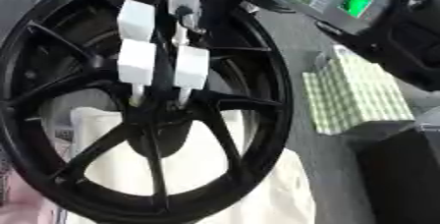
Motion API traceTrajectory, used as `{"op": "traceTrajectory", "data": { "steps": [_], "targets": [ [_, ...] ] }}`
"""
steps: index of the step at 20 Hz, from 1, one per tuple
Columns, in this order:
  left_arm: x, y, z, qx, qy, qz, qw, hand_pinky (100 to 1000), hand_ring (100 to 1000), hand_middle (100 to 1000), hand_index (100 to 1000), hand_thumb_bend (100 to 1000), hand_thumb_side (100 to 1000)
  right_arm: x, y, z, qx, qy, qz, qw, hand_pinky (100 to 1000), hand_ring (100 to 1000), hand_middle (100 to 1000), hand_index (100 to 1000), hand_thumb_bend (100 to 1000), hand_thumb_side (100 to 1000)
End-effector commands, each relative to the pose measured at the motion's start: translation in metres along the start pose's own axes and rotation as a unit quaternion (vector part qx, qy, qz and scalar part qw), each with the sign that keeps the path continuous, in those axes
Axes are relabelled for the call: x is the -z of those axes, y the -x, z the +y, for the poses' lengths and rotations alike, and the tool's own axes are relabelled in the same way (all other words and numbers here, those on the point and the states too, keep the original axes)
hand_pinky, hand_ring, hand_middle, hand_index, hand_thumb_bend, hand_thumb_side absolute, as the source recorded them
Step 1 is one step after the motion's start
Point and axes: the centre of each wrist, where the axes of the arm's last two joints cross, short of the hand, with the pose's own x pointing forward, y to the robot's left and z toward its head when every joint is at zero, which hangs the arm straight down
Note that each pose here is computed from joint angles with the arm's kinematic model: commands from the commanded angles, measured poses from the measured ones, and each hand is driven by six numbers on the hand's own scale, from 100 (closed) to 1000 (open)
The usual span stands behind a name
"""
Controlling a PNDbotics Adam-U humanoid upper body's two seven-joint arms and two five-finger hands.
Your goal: Pull the pin out of the wheel hub.
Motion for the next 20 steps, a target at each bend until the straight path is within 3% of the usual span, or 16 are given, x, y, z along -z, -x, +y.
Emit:
{"op": "traceTrajectory", "data": {
  "steps": [1,5,7,10,13,15,17,20],
  "targets": [
    [0.002,-0.008,0.003,0.012,0.004,-0.010,1.000,791,653,638,794,152,716,-0.015,0.000,-0.026,0.016,-0.002,0.074,0.997,478,392,300,391,292,100],
    [0.001,-0.008,0.004,0.014,-0.001,-0.011,1.000,791,653,638,794,151,715,-0.029,0.012,-0.052,-0.001,0.089,0.120,0.989,481,384,286,389,340,100],
    [0.000,-0.008,0.005,0.016,-0.003,-0.012,1.000,791,653,637,794,148,714,-0.035,0.025,-0.066,-0.005,0.139,0.160,0.977,483,382,281,389,362,100],
    [-0.001,-0.008,0.007,0.019,-0.009,-0.015,1.000,792,654,638,795,145,713,-0.045,0.054,-0.086,-0.006,0.206,0.232,0.951,482,380,273,392,359,100],
    [-0.003,-0.008,0.009,0.022,-0.016,-0.018,0.999,792,654,638,795,143,712,-0.055,0.094,-0.104,0.003,0.265,0.313,0.912,488,382,268,396,355,100],
    [-0.004,-0.008,0.010,0.024,-0.023,-0.020,0.999,792,654,638,795,142,712,-0.063,0.127,-0.110,0.008,0.298,0.373,0.879,498,388,272,404,344,100],
    [-0.006,-0.008,0.012,0.027,-0.030,-0.022,0.999,792,654,638,795,141,712,-0.068,0.159,-0.106,0.010,0.317,0.424,0.848,525,402,284,414,341,100],
    [-0.008,-0.008,0.014,0.031,-0.041,-0.024,0.998,792,654,638,796,141,712,-0.077,0.212,-0.082,0.009,0.326,0.505,0.799,578,439,321,476,329,100]
  ]
}}
